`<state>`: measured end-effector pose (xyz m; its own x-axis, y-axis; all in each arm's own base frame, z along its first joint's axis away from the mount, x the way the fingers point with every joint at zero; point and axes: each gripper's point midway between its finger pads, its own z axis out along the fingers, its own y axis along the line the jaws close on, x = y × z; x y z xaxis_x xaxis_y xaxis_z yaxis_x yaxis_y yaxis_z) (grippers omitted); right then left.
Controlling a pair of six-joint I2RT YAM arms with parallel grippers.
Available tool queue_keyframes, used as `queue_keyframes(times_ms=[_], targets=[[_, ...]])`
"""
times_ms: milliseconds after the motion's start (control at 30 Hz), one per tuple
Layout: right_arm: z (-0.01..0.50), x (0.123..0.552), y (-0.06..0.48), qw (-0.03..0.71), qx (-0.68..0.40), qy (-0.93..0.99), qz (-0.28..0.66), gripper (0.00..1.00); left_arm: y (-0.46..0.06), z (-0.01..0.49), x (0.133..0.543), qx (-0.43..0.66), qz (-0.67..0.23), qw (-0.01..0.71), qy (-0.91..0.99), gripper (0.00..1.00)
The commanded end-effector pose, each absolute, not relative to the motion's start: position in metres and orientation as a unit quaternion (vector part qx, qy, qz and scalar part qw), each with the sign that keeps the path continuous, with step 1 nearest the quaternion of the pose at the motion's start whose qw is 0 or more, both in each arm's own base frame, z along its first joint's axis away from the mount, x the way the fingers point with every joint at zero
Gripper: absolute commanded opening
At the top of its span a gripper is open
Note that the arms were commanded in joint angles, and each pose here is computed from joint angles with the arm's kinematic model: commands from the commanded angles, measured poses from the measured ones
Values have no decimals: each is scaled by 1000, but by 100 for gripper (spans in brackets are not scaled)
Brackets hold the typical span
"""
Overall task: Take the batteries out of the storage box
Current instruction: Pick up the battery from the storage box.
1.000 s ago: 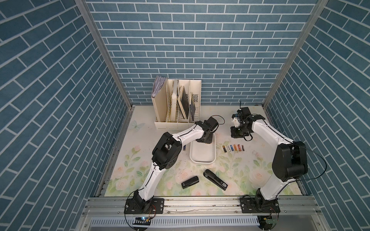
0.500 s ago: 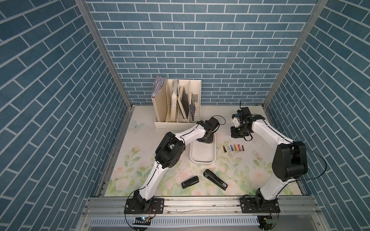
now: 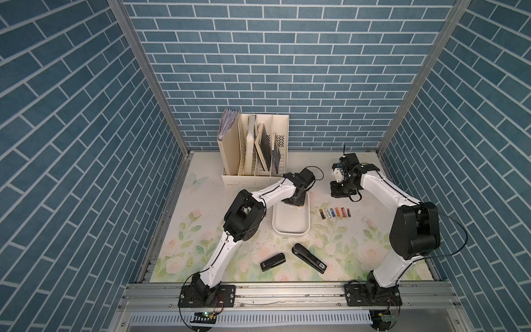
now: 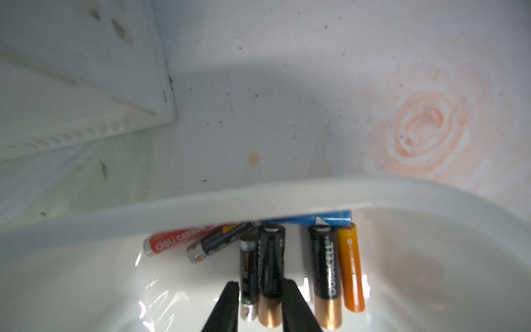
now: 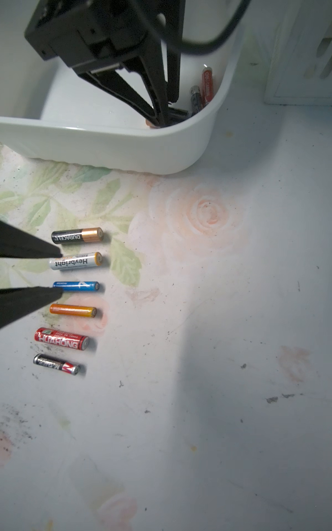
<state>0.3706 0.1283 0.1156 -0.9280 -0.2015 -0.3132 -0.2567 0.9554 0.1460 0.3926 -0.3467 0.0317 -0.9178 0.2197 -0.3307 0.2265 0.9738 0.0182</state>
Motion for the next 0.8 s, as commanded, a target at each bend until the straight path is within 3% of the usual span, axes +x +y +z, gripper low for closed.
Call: queue_keyframes(times_ms=[0,767], targets=[[117,370,131,143,-110,979,95,22,-346,23,388,123,2,154,980,30],[117,371,135,142,-114,978,98,22,-349,24,381,145,31,152,977,27]])
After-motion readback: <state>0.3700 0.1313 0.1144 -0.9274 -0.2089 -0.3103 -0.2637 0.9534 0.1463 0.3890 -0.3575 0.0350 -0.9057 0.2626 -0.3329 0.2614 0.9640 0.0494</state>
